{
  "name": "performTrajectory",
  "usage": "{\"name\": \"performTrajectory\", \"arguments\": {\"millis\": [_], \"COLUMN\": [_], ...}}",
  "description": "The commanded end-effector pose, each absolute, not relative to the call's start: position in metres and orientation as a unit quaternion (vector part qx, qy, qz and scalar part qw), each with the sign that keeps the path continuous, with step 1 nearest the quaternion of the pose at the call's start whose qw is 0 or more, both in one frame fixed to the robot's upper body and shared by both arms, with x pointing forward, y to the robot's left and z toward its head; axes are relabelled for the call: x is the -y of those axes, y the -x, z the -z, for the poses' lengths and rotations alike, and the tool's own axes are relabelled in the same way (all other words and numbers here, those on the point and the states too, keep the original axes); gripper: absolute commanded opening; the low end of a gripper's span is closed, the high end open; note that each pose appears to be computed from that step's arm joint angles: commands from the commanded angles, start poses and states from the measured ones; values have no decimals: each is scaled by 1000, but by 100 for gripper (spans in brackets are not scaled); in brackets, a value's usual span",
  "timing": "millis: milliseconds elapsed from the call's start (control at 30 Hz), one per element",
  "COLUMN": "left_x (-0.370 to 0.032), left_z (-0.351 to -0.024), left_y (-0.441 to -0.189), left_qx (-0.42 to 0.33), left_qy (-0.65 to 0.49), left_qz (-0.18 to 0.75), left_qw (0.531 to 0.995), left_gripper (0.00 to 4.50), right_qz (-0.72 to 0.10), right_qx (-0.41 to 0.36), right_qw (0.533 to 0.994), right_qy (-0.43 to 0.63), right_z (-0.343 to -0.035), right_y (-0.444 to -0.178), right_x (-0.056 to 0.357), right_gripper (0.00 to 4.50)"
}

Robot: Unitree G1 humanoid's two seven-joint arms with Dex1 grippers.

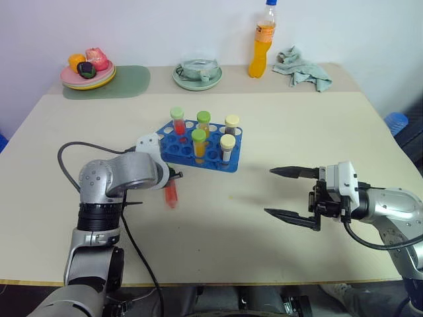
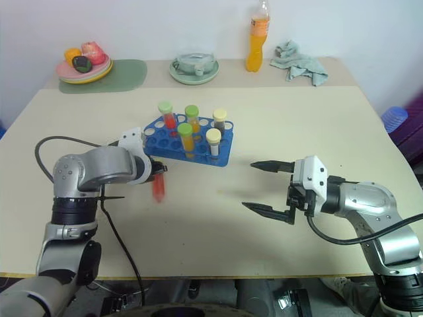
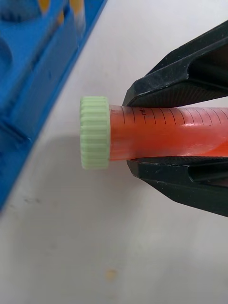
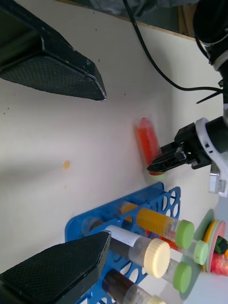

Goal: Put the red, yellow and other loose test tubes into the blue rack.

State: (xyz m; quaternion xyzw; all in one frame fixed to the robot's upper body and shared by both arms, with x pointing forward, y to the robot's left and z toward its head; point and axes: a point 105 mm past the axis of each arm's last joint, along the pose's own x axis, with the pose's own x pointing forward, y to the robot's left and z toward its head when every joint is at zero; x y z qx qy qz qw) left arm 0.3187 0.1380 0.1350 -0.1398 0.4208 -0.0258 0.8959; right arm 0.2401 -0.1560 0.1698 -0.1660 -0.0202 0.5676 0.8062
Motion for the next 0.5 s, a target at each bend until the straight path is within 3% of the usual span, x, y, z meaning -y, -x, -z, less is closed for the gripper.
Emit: {"name": "performTrajectory", "arguments": {"millis": [33,233,367,500], "left_x": [-135,-136,-139,-162], "left_z": [-165,-207,-235,-246], "left_y": [-315,-297,-299,-299], "left_qx": [-357,-247,-125,27], "left_qy": [113,89,109,32], "left_qz": [105,176,202,176], "left_qw": [921,949,965,984], "left_gripper": [77,77,77,77], "right_qz": [-562,-558,-560,-559], "right_qx": [26,35,48,58], "right_qw": [809,816,815,817], "right_qy": [166,149,140,131], "right_z": [-173,-180,-185,-191], "right_y": [-243,-251,-256,-261], "right_x": [158,156,152,146], "right_gripper": [450,450,450,450]}}
